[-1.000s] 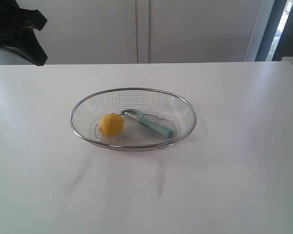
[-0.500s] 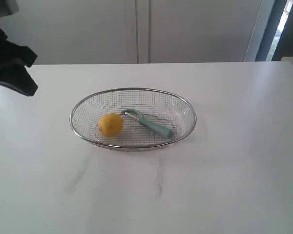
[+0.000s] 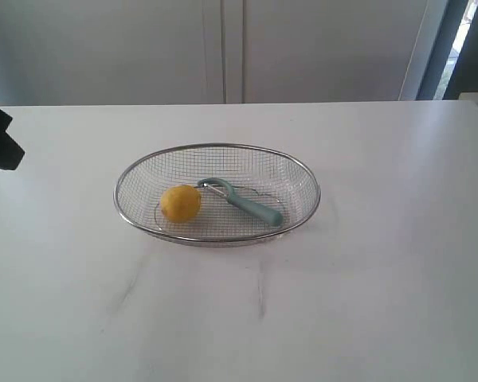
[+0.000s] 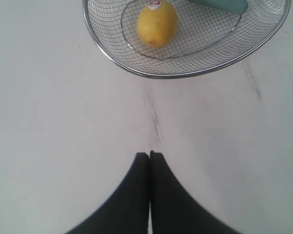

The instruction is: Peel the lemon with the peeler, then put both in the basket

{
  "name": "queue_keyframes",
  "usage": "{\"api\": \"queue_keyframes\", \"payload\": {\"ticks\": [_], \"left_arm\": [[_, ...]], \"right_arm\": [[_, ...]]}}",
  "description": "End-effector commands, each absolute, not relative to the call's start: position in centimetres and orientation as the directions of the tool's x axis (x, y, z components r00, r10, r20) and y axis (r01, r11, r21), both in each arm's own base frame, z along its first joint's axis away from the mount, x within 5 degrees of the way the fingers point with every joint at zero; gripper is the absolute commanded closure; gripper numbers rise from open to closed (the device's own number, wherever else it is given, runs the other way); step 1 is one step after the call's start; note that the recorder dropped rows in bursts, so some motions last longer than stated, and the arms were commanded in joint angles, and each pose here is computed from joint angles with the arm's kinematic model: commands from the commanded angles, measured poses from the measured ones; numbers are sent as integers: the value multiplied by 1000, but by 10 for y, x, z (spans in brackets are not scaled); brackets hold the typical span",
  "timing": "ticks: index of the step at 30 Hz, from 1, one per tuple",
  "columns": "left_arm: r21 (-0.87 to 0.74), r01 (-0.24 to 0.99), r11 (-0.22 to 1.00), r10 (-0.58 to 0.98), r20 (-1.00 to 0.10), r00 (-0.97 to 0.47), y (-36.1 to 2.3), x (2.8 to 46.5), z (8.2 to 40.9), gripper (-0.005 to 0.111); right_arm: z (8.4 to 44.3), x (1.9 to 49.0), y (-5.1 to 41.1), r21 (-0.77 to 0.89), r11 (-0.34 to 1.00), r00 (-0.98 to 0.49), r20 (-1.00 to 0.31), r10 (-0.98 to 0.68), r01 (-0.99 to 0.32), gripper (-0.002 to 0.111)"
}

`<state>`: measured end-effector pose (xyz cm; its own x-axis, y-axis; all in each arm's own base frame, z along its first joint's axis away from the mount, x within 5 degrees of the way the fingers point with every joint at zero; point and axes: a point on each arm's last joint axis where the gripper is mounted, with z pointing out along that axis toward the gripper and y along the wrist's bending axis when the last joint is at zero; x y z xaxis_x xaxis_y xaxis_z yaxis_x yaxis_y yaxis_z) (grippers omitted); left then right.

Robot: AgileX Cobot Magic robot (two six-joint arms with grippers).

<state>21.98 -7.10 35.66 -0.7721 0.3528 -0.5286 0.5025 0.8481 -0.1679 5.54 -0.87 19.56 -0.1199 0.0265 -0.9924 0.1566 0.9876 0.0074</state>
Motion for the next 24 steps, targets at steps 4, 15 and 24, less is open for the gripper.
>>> {"api": "queue_keyframes", "payload": {"ticks": [4, 15, 24], "left_arm": [[-138, 507, 851, 374, -520, -768, -68, 217, 356, 107], [-77, 514, 854, 402, -530, -746, -62, 214, 356, 107], [-47, 419, 907, 299, -628, -718, -42, 200, 355, 107]], "right_arm": [[195, 55, -9, 0, 987, -114, -993, 18, 160, 108], [195, 55, -9, 0, 987, -114, -993, 18, 160, 108], [195, 55, -9, 0, 987, -114, -993, 18, 160, 108]]}}
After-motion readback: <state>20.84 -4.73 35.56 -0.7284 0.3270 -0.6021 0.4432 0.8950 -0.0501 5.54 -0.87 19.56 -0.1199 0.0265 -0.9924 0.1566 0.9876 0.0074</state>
